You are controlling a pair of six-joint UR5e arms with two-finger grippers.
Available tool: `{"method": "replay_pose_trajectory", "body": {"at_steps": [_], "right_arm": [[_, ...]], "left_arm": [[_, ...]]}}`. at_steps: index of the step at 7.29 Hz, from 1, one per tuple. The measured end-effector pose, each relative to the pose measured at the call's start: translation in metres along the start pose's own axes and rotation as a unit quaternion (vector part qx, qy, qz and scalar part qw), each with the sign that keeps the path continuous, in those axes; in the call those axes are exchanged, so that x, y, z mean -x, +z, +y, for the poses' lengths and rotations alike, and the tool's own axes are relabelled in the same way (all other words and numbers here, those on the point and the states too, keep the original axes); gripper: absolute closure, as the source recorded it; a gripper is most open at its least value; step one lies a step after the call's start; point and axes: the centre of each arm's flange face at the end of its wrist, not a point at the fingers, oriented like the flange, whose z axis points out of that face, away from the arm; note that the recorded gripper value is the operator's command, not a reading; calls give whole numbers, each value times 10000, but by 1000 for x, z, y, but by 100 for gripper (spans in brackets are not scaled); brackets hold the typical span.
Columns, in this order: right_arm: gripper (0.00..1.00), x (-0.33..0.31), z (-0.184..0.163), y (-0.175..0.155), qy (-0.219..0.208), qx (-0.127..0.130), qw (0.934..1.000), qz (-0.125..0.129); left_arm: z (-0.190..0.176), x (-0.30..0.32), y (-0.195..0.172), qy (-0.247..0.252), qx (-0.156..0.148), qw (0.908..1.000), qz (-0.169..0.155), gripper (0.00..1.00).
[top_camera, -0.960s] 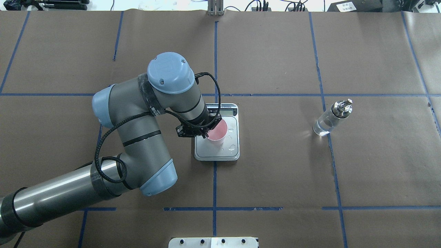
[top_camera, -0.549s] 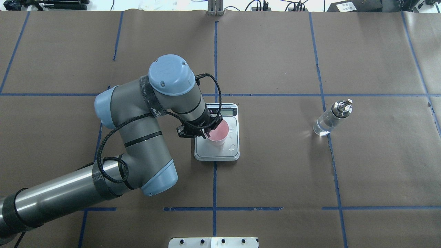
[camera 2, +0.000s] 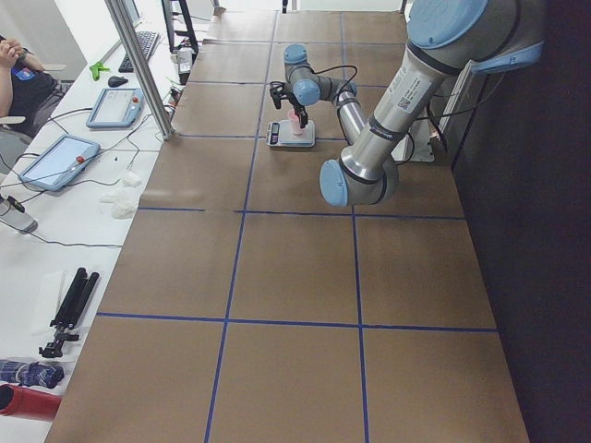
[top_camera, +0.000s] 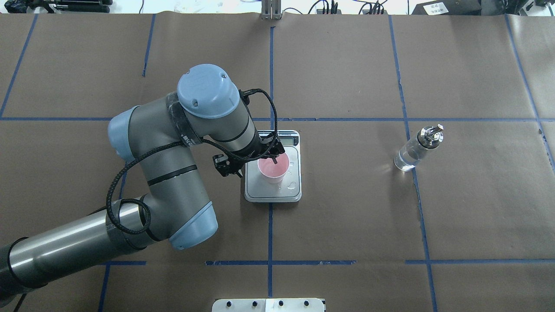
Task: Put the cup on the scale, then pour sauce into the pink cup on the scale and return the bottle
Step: 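Open the left gripper and withdraw it while the right gripper approaches the bottle, then grasp the glass spout bottle with the right gripper and lift it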
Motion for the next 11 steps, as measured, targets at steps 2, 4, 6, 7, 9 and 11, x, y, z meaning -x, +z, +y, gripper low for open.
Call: {"method": "replay_pose_trajectory", "body": {"at_steps": [2, 4, 6, 7, 9, 11], "right_arm": [[0, 51, 20, -26, 25, 94, 10000, 11], [0, 126, 55, -66, 155, 272, 9995, 84], [0, 203, 92, -73, 362, 265, 9989, 151], [0, 231, 106, -67, 474, 152, 9987, 138], [0, 267, 132, -41, 619, -218, 9978, 46], [0, 274, 162, -9, 561, -641, 9963, 65]], "left_arm": [[-1, 17, -41, 181, -97, 9998, 28, 0], [-16, 51, -77, 505, -284, 9983, 29, 0], [-37, 94, -104, 1016, -477, 9936, -104, 0], [-52, 118, -117, 1331, -541, 9894, -204, 0], [-82, 174, -135, 1877, -625, 9791, -465, 0], [-110, 221, -150, 2327, -719, 9671, -729, 0]]}}
